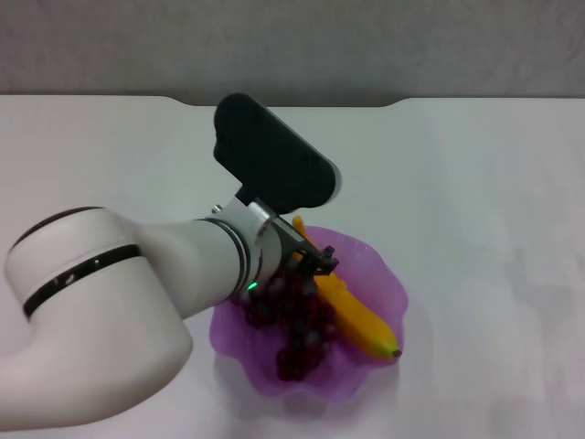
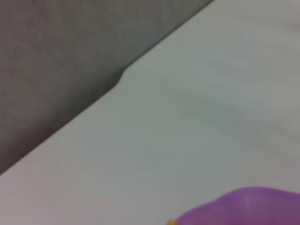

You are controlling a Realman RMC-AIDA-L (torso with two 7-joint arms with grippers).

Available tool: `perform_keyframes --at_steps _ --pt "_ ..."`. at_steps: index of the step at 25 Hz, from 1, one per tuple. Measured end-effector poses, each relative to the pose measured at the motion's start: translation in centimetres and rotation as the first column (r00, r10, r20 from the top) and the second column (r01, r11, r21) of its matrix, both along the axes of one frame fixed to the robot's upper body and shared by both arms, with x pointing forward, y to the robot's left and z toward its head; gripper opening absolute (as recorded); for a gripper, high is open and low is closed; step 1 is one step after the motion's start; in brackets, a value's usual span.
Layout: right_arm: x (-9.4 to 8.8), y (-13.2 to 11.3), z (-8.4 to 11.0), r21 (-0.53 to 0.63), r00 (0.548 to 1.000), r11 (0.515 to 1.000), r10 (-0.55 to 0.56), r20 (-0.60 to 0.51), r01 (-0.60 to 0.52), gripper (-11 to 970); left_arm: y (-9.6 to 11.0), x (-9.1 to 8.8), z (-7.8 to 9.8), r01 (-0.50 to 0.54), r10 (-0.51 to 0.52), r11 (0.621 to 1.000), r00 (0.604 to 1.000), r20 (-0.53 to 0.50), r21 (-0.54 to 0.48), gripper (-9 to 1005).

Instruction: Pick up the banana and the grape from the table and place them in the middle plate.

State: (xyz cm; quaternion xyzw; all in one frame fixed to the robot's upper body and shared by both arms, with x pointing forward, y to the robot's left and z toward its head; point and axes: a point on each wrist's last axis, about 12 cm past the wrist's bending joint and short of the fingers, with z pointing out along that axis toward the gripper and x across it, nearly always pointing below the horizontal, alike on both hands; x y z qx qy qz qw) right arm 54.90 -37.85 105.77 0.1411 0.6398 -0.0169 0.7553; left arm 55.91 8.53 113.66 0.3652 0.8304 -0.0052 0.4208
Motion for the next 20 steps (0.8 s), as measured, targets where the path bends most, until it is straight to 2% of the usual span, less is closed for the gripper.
perform_keyframes --at_steps 4,8,9,11,15,20 --pt "0.0 0.0 0.0 0.000 1.000 1.000 0.000 -0.001 0.000 877 0.6 -0.2 1.1 -0.016 0.017 1.000 0.999 0.052 -0.017 897" --pt "0.0 0.0 0.0 0.000 1.000 1.000 0.000 -0.001 0.000 877 1.5 -0.3 2.9 -0.046 0.052 0.997 0.994 0.100 -0.063 897" --pt "0.0 0.0 0.0 0.000 1.000 1.000 0.000 -0.001 0.000 877 1.5 -0.3 2.9 -0.046 0.052 0.997 0.994 0.100 -0.063 897" --pt "0.0 0.1 0.0 -0.005 1.000 1.000 0.009 -0.004 -0.009 877 2.9 -0.2 4.4 -0.087 0.101 0.992 0.982 0.161 -0.096 897" --pt "0.3 0.6 0.1 -0.044 0.999 0.998 0.039 -0.007 -0.039 877 4.5 0.3 5.3 -0.121 0.152 0.982 0.963 0.221 -0.144 897" --pt "1.3 1.4 0.4 -0.081 0.997 0.994 0.076 -0.025 -0.077 877 8.2 1.2 6.4 -0.175 0.259 0.942 0.922 0.288 -0.286 897"
